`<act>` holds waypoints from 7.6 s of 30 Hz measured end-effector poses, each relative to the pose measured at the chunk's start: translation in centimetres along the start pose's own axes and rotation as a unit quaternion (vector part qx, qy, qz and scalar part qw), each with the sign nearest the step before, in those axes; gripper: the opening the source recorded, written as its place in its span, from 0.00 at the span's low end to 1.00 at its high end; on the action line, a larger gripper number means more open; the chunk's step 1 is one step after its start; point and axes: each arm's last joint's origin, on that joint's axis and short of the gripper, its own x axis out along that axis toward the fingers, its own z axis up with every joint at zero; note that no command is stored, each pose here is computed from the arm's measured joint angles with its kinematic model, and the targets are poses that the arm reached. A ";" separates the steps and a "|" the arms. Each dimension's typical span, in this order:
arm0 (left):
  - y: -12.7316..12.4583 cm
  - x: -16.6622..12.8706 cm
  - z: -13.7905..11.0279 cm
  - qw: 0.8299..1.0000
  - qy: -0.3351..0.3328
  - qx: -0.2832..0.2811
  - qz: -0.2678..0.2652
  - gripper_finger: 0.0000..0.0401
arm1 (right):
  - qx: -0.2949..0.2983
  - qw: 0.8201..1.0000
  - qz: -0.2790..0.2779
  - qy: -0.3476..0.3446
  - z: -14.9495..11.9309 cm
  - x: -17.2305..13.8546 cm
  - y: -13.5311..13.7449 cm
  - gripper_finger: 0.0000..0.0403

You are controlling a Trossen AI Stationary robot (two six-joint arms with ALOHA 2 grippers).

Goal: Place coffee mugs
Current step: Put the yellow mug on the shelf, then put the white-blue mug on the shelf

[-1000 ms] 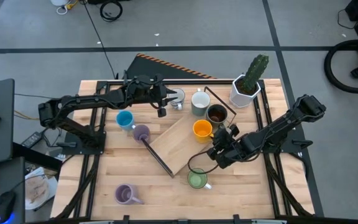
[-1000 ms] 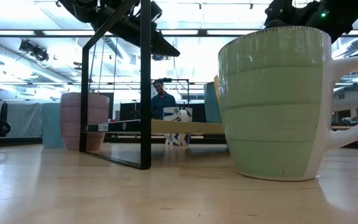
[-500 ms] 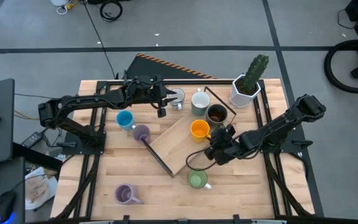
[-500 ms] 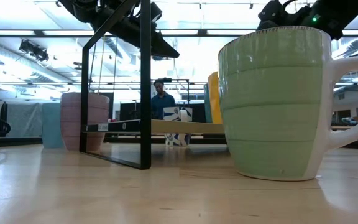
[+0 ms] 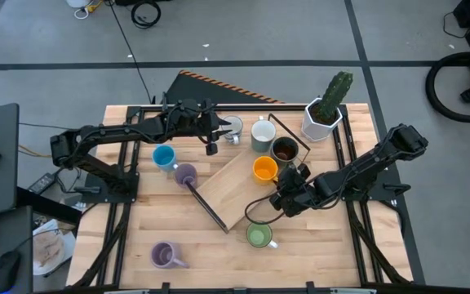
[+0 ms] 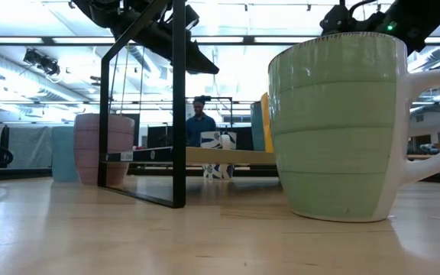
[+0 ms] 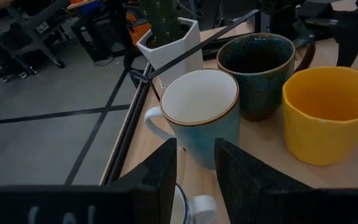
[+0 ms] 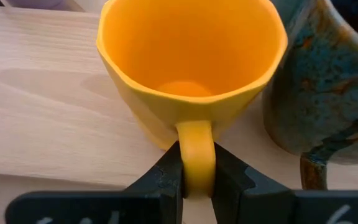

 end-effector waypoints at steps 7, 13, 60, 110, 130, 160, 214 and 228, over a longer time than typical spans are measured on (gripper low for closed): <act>-0.4 0.0 0.1 1.000 0.000 0.001 -0.006 0.28 | 0.002 1.000 0.009 0.013 -0.1 0.0 0.1 0.26; -0.9 0.1 0.3 1.000 -0.003 0.004 -0.008 0.28 | -0.002 1.000 0.019 0.018 -0.1 0.0 0.2 0.38; 0.8 4.1 0.1 0.984 0.171 -0.054 -0.015 0.47 | -0.086 0.975 0.205 0.014 4.4 -7.4 -2.6 0.67; 1.3 12.1 -4.6 0.916 0.396 -0.061 -0.008 0.38 | -0.163 0.967 0.176 -0.081 6.4 -9.4 -8.7 0.54; 1.3 9.6 -2.6 0.905 0.401 0.110 -0.092 0.34 | -0.155 0.965 0.196 -0.082 6.5 -9.5 -8.5 0.54; 1.5 11.1 -3.7 0.915 0.394 0.051 -0.069 0.07 | -0.143 0.961 0.227 -0.071 6.5 -9.7 -8.3 0.54; -6.7 7.0 2.8 0.752 0.183 0.548 -0.316 0.07 | -0.154 0.958 0.234 -0.069 6.3 -10.6 -9.7 0.54; -6.5 7.1 2.9 0.747 0.196 0.563 -0.293 0.12 | -0.147 0.954 0.249 -0.074 6.5 -10.7 -9.5 0.54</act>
